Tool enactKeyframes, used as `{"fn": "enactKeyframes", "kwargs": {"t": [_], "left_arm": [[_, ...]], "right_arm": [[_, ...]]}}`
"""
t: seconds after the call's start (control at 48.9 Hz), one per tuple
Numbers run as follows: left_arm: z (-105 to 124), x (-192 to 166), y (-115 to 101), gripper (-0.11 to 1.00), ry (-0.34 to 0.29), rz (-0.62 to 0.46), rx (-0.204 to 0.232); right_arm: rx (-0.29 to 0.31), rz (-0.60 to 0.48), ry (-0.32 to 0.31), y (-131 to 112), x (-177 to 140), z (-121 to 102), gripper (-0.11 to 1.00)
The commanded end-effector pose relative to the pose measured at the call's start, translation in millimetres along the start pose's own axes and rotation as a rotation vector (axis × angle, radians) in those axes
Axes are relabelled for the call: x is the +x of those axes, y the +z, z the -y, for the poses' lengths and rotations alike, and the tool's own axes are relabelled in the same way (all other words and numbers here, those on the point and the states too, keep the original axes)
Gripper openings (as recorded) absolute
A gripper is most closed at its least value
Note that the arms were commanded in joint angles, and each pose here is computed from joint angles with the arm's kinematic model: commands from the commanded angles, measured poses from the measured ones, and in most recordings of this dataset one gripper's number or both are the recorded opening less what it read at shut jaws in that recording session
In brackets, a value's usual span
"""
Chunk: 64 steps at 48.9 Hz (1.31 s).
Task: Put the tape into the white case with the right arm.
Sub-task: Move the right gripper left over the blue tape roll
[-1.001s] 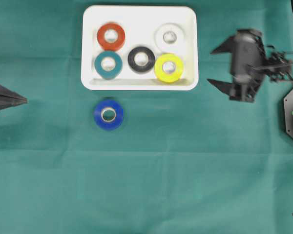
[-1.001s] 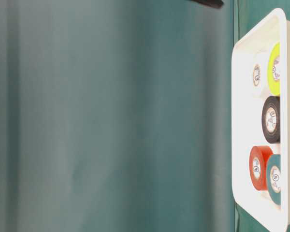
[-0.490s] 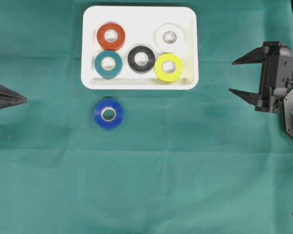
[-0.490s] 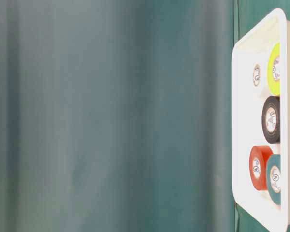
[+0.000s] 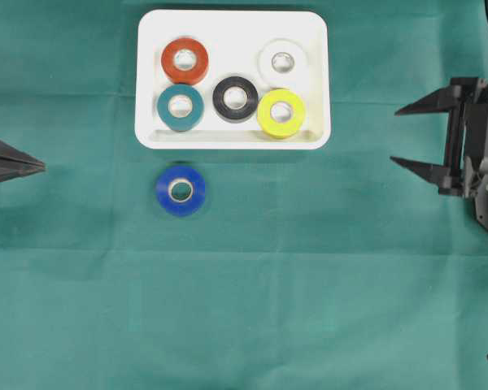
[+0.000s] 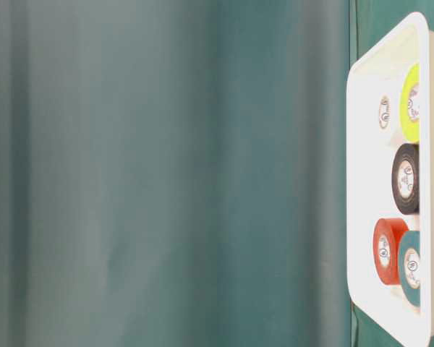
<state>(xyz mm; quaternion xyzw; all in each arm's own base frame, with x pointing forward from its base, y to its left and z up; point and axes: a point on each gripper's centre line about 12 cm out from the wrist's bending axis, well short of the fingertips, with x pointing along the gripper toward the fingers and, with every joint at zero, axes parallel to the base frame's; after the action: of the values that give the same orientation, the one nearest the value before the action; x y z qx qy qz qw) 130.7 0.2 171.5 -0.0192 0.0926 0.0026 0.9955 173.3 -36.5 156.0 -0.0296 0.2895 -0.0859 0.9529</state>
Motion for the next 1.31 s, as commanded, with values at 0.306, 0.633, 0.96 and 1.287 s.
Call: {"fn": "enactKeyframes", "kwargs": {"t": [0.306, 0.633, 0.96, 1.287], "left_arm": [[0.0, 0.5, 5.1, 0.00, 0.001, 0.012, -0.002], [0.0, 0.5, 5.1, 0.00, 0.001, 0.012, -0.003], [0.0, 0.5, 5.1, 0.00, 0.001, 0.012, -0.003], [0.0, 0.3, 5.3, 0.00, 0.001, 0.014, -0.003]], "right_arm": [[-0.084, 0.028, 0.185, 9.0, -1.4, -39.1, 0.66], [-0.086, 0.011, 0.215, 36.0, 24.2, -48.0, 0.66], [-0.122, -0.032, 0.247, 78.5, 90.1, -65.7, 0.66], [-0.133, -0.020, 0.259, 126.2, 162.3, -88.0, 0.66]]}}
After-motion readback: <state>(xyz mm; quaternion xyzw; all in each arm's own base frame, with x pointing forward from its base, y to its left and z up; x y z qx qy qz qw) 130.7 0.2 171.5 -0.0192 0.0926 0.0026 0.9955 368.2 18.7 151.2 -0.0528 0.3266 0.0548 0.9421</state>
